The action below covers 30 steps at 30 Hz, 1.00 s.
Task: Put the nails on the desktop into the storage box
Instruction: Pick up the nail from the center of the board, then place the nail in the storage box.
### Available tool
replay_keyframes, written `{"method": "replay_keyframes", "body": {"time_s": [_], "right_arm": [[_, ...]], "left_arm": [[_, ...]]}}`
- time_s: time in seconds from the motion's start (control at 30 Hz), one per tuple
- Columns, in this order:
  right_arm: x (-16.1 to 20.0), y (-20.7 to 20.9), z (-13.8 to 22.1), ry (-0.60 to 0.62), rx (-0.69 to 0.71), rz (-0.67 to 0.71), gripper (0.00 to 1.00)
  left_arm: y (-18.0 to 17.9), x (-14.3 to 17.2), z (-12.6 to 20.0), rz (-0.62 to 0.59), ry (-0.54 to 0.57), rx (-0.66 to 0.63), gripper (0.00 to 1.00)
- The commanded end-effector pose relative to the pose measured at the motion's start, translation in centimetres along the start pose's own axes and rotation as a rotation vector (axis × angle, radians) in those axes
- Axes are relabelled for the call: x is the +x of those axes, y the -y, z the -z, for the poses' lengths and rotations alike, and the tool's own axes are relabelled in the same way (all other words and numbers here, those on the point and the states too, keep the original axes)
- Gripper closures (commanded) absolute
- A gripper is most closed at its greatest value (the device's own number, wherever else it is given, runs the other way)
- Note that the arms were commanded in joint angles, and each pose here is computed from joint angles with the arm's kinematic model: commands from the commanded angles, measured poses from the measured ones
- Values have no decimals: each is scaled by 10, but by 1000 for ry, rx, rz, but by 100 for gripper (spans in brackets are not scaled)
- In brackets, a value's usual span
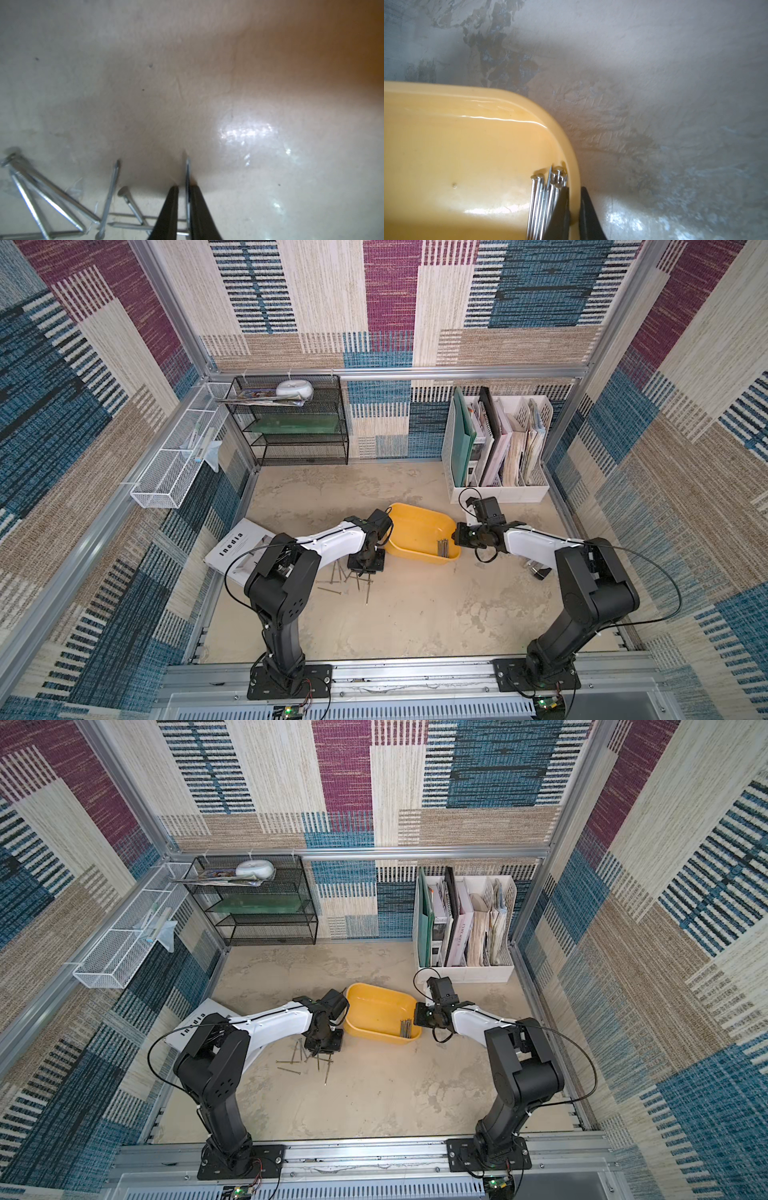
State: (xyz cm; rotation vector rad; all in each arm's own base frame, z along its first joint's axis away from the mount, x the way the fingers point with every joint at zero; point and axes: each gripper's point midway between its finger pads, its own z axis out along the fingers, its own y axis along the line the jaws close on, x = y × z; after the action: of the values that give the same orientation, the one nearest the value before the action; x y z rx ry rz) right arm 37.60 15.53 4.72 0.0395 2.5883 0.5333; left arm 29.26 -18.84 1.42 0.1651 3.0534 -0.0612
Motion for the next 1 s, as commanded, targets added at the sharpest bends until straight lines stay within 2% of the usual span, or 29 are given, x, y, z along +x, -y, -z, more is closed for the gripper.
{"method": "replay_keyframes", "body": {"time_s": [0.0,0.1,0.23,0.5,0.73,0.97], "right_arm": [[26,27,1,-97,126,8,100],[24,26,2,-94,126,7,100],[24,27,2,-94,127,5,100],[26,26,1,-97,119,1,100],[28,25,0,-104,112,3,100],[26,24,1,-98,111,-4,100]], "left_arm": [[-3,2,-13,-17,-19,-20,95],[0,-5,-8,-26,-6,-18,100],[6,-21,14,-45,44,-6,100],[4,-43,91,-97,169,-11,100],[-7,-56,129,-81,240,-17,100],[38,-74,202,-83,350,142,100]]}}
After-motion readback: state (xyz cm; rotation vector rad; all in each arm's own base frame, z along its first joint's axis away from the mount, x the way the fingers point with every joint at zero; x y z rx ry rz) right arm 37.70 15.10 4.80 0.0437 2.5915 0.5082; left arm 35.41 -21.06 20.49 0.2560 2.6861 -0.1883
